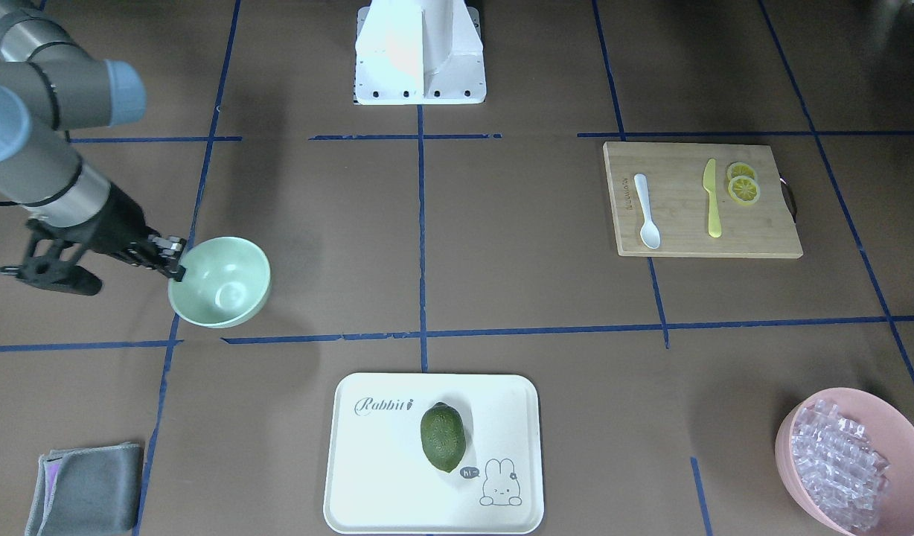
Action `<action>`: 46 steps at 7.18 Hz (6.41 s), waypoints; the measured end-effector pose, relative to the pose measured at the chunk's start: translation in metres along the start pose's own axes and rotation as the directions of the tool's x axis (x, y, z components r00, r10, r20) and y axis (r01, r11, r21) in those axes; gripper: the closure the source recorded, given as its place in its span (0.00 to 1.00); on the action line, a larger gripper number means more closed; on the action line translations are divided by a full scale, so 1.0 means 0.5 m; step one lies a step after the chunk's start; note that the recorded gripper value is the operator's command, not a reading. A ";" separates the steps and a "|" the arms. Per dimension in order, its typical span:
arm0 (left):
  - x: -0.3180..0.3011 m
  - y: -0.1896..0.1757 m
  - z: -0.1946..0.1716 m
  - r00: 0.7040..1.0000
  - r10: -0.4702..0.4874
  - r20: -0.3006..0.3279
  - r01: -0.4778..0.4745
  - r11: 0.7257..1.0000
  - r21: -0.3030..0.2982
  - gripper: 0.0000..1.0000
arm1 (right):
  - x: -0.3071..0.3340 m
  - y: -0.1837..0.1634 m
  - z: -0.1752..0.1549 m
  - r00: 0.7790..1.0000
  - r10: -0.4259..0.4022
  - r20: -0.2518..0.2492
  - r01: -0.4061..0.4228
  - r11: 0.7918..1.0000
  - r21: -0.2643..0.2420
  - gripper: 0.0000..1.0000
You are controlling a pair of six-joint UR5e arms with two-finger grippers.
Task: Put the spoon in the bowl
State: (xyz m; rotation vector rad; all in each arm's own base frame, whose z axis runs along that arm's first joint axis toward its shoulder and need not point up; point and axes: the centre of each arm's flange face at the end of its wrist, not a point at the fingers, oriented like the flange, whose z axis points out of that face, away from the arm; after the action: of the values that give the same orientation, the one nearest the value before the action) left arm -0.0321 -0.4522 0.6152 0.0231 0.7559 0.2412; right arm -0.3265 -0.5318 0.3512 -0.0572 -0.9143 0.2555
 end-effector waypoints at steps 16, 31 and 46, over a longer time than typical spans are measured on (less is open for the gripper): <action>0.006 -0.007 -0.004 1.000 0.006 0.003 -0.006 1.000 0.008 0.00 | -0.383 0.163 0.031 0.995 0.087 -0.039 -0.086 0.996 0.007 0.00; 0.505 -0.152 0.088 0.991 -0.045 -0.127 0.065 0.984 0.163 0.00 | 0.919 -0.084 -0.312 0.901 -0.366 -0.232 0.366 0.929 -0.043 0.00; 0.804 -0.086 0.331 0.996 -0.079 -0.049 0.085 0.988 0.126 0.68 | 0.947 -0.055 -0.299 0.905 -0.358 -0.231 0.355 0.933 -0.056 0.00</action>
State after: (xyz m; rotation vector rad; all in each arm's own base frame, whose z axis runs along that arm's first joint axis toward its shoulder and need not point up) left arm 0.3717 -0.3925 0.4592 0.1084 0.8139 0.1152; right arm 0.0729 -0.4345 0.6316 0.0678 -0.6714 -0.0990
